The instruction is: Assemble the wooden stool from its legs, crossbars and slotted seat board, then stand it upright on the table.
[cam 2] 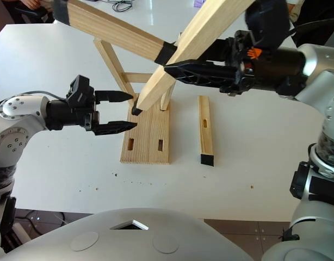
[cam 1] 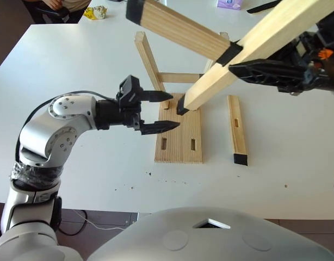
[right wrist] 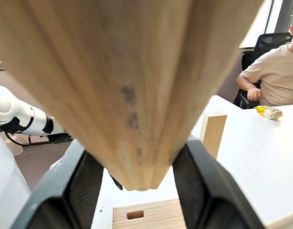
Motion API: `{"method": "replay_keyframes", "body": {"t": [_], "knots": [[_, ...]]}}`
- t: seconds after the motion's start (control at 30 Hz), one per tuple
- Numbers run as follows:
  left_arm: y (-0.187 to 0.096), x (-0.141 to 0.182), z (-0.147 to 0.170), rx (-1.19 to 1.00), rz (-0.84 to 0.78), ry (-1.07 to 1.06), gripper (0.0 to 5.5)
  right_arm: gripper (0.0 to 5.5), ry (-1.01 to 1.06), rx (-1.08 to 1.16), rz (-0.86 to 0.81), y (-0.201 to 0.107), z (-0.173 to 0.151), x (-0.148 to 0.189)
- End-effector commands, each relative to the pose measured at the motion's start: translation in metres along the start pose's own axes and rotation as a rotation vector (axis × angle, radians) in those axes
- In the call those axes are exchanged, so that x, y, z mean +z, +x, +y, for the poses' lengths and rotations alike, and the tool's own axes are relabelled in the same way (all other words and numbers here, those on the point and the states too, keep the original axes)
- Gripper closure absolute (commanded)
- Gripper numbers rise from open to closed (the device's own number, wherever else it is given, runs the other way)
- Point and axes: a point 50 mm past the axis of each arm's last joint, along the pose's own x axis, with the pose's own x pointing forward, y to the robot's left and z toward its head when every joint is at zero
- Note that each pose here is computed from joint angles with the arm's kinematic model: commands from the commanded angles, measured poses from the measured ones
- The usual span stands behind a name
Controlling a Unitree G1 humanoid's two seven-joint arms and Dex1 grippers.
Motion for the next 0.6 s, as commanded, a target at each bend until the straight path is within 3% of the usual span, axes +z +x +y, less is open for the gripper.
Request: {"method": "replay_keyframes", "body": {"t": [0.03,0.27,0.6], "knots": [[-0.016,-0.022,-0.008,0.0,0.117,0.023,1.18,3.47,-0.026,-0.035,0.083,-0.006,0.004,-0.016],[-0.031,-0.044,-0.008,0.035,0.202,0.041,1.18,3.48,-0.074,-0.078,0.24,-0.002,0.007,-0.068],[-0.023,-0.045,-0.013,0.016,0.17,0.031,1.18,3.48,-0.068,-0.04,0.258,0.009,0.011,-0.098]]}}
